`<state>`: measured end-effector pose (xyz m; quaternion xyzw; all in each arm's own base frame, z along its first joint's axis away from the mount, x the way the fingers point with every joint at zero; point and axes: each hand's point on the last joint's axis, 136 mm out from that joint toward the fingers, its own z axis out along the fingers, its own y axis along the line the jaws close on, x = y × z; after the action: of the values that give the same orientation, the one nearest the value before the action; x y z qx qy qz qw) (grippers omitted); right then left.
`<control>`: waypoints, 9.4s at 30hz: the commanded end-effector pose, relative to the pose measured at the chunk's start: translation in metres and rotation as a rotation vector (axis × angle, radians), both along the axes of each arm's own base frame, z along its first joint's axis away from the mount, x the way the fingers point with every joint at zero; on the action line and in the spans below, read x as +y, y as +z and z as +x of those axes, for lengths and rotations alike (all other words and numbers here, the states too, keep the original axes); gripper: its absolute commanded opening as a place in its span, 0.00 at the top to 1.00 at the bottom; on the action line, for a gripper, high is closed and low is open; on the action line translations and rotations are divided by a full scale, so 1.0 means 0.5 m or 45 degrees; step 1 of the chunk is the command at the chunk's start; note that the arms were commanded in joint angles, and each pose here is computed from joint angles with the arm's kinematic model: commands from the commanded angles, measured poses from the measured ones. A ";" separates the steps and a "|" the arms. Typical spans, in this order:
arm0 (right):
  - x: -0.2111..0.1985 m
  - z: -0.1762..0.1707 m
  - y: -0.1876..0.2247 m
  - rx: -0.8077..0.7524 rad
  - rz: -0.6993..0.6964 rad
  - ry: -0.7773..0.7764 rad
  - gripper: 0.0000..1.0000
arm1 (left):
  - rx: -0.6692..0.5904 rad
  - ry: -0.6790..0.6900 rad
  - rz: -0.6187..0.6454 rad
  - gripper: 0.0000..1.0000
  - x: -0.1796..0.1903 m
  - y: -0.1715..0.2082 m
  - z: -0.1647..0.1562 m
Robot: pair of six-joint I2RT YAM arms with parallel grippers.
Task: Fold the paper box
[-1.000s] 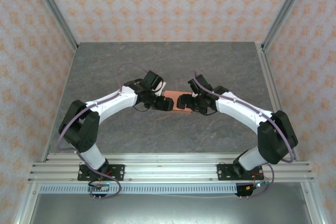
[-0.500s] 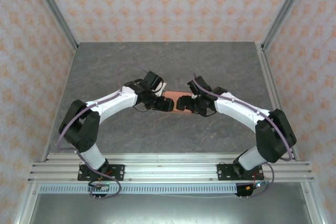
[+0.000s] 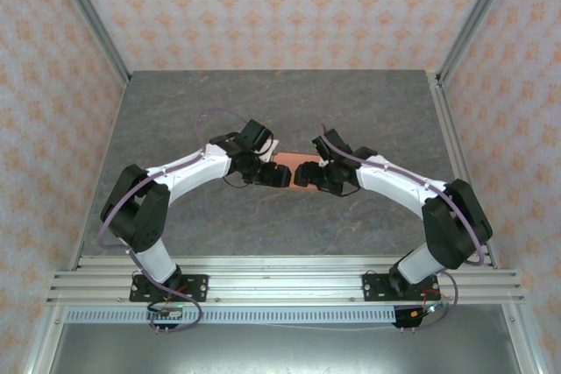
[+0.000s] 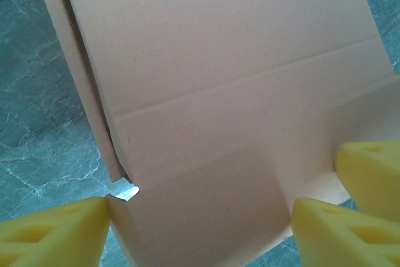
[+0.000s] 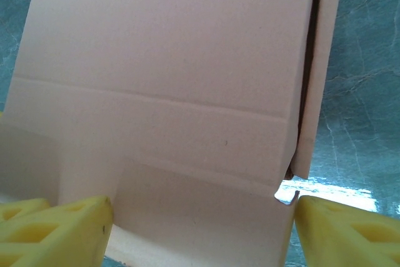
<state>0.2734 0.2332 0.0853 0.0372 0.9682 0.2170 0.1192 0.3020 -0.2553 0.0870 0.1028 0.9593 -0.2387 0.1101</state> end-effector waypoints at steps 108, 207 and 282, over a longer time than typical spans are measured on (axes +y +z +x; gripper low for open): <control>-0.031 0.064 -0.075 -0.148 -0.126 -0.006 0.42 | -0.005 0.088 0.117 0.41 0.004 -0.063 0.062; -0.082 0.087 -0.001 -0.278 -0.211 -0.125 0.42 | -0.234 0.220 0.334 0.36 0.032 0.023 0.223; 0.021 0.086 -0.048 -0.083 0.127 -0.066 0.53 | -0.023 0.386 0.149 0.95 0.028 -0.090 0.241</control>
<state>0.3140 0.2400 0.0531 0.0633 0.9573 0.2455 0.1390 0.4377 -0.2416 0.0619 -0.0288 0.9679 -0.1704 0.1827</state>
